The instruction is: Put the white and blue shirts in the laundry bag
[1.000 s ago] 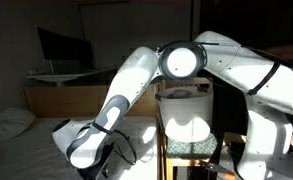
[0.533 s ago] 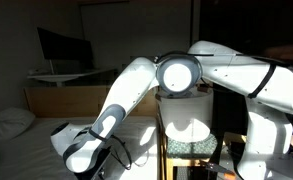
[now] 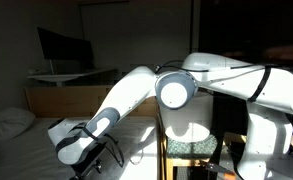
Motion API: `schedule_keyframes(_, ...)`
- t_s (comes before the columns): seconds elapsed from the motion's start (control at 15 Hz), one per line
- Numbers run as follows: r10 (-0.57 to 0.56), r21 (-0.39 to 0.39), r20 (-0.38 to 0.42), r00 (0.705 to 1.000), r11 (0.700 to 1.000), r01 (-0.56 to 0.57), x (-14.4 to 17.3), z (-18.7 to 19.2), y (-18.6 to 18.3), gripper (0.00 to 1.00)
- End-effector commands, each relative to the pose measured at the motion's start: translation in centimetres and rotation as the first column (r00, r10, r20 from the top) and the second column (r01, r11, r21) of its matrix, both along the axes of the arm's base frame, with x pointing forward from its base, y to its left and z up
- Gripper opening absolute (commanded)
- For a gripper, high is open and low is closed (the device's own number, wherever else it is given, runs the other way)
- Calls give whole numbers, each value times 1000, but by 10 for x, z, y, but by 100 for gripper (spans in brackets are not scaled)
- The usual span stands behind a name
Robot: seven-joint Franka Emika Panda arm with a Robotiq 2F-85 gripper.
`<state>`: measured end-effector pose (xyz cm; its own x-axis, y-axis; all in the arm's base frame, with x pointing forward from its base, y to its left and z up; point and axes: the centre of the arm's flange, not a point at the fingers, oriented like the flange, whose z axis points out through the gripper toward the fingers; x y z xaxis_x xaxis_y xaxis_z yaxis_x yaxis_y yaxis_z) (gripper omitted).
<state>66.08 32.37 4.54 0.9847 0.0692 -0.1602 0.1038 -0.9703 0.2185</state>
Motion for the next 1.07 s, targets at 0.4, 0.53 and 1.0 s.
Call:
schedule_keyframes(0.4, -29, 4, -347, 937, 999, 33, 12, -64, -2, 100)
schedule_keyframes(0.53, -34, 9, -406, 913, 999, 42, 4, -71, 0, 100)
schedule_keyframes(1.0, -57, 12, -404, 913, 998, 68, -1, -76, 4, 100)
